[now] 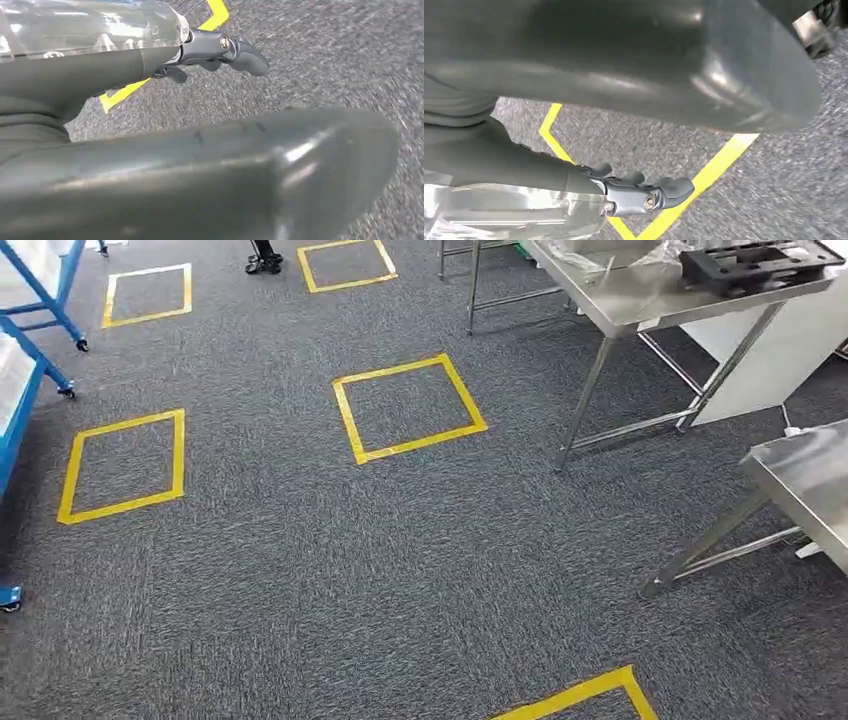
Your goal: Take the parts from the cabinet and place them on the table.
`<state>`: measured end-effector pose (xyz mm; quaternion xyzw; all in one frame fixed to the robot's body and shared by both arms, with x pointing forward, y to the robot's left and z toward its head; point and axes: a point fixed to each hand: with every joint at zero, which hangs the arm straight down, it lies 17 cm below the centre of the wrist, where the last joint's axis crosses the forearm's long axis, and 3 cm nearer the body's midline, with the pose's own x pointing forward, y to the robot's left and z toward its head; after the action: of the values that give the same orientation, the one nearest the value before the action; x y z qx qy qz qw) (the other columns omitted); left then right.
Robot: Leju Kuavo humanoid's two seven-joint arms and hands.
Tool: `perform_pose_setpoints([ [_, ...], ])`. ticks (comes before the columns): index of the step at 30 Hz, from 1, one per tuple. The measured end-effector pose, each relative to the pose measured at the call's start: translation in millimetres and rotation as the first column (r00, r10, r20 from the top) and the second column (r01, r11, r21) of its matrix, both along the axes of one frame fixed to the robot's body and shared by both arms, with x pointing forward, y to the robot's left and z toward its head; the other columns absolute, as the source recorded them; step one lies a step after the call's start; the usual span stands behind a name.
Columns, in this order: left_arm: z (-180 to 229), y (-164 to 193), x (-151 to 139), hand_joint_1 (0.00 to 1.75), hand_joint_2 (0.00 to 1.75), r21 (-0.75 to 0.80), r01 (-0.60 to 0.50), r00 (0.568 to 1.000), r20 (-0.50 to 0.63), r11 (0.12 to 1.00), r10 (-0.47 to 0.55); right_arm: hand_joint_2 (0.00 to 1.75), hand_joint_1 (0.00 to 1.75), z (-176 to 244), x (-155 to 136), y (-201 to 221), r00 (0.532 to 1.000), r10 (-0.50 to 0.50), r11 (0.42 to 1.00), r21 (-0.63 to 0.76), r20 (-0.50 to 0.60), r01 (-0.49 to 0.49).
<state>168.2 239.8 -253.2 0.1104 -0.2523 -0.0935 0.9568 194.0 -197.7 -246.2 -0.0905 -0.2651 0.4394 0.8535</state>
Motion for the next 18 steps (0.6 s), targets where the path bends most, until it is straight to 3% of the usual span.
perform_pose_setpoints([
  [6, -2.6, -0.1, -9.6, 0.0, 0.0, 0.0, -0.003, 1.0, -0.015, 1.0, 0.003, 0.0, 0.0, 0.1, 0.8, -1.2, 1.0, 0.004, 1.0, -0.009, 0.004, -0.004],
  [18, 0.1, -1.8, 1.7, 0.0, 0.0, -0.015, -0.028, 1.0, -0.008, 0.999, 0.028, 0.0, 0.0, -0.7, 2.4, -5.4, 1.0, 0.017, 0.999, -0.029, -0.012, -0.018],
])
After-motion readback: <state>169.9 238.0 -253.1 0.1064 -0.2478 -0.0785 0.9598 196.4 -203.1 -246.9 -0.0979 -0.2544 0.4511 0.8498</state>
